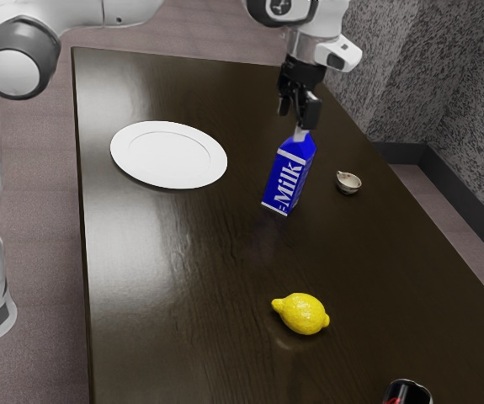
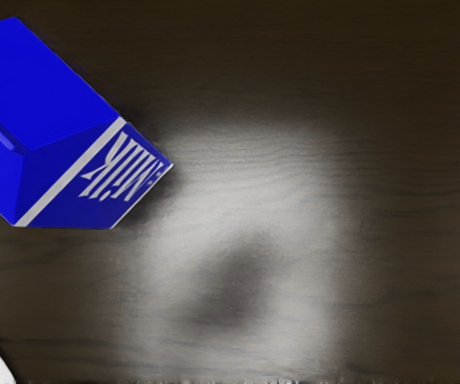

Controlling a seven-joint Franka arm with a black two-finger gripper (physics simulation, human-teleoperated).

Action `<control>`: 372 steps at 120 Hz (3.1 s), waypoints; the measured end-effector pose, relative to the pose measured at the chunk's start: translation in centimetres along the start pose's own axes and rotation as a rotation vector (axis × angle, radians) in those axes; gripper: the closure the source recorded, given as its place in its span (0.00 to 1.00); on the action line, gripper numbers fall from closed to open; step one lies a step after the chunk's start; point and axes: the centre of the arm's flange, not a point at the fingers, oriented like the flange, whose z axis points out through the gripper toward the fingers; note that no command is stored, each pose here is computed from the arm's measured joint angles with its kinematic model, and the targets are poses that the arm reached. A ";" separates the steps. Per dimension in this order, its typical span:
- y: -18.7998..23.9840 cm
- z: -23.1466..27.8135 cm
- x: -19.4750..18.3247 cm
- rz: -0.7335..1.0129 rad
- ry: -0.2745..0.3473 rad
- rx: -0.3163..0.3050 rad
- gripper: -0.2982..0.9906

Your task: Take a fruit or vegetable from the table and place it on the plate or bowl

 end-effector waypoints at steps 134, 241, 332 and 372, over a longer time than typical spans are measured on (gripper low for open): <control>22.8 6.3 1.1 0.273 0.039 0.006 0.23; 23.9 15.0 -1.0 0.286 0.029 -0.036 0.23; 24.0 20.8 -1.5 0.269 -0.016 -0.063 0.23; 24.7 22.2 -1.2 0.270 -0.014 -0.072 0.23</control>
